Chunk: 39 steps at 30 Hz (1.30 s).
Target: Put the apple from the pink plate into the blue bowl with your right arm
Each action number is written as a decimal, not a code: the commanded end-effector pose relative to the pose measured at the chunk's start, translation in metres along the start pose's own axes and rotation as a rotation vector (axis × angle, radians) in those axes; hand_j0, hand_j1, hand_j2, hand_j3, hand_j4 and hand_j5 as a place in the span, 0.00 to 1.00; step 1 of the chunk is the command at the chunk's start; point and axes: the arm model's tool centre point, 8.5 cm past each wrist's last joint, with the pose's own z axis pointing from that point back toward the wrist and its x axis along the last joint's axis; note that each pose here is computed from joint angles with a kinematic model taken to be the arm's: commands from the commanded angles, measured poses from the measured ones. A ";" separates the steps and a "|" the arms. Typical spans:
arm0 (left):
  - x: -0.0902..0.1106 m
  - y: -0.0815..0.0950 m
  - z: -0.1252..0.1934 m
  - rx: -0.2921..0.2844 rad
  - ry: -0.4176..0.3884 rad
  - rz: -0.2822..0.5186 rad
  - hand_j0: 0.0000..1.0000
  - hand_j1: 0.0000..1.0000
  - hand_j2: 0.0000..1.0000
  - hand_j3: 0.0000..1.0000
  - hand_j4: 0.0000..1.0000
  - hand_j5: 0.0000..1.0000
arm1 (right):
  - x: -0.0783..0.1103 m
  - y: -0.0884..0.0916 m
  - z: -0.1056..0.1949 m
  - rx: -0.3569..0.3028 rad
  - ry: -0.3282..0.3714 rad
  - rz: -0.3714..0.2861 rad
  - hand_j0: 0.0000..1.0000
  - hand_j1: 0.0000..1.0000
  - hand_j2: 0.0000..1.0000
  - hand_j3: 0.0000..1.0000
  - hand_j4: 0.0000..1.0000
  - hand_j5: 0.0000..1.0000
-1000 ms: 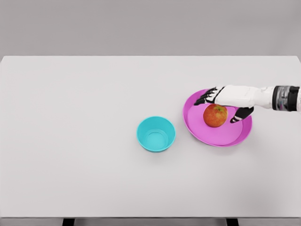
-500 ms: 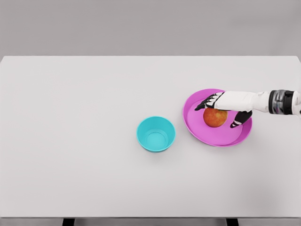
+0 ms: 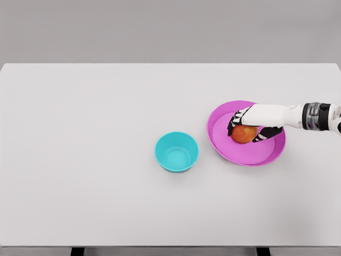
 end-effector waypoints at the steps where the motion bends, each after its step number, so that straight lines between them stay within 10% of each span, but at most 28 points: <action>1: 0.000 0.000 0.000 0.000 0.000 0.000 1.00 1.00 1.00 1.00 1.00 1.00 | 0.001 -0.001 0.000 -0.004 -0.003 -0.004 0.46 0.46 0.46 0.46 0.46 0.46; 13: 0.000 0.000 0.000 0.000 0.000 0.000 1.00 1.00 1.00 1.00 1.00 1.00 | 0.014 -0.030 0.006 -0.048 -0.027 0.066 0.46 0.46 0.46 0.46 0.46 0.46; 39: 0.000 0.000 0.000 0.000 0.000 0.000 1.00 1.00 1.00 1.00 1.00 1.00 | 0.115 -0.075 -0.023 -0.127 -0.290 0.287 0.45 0.45 0.45 0.45 0.45 0.45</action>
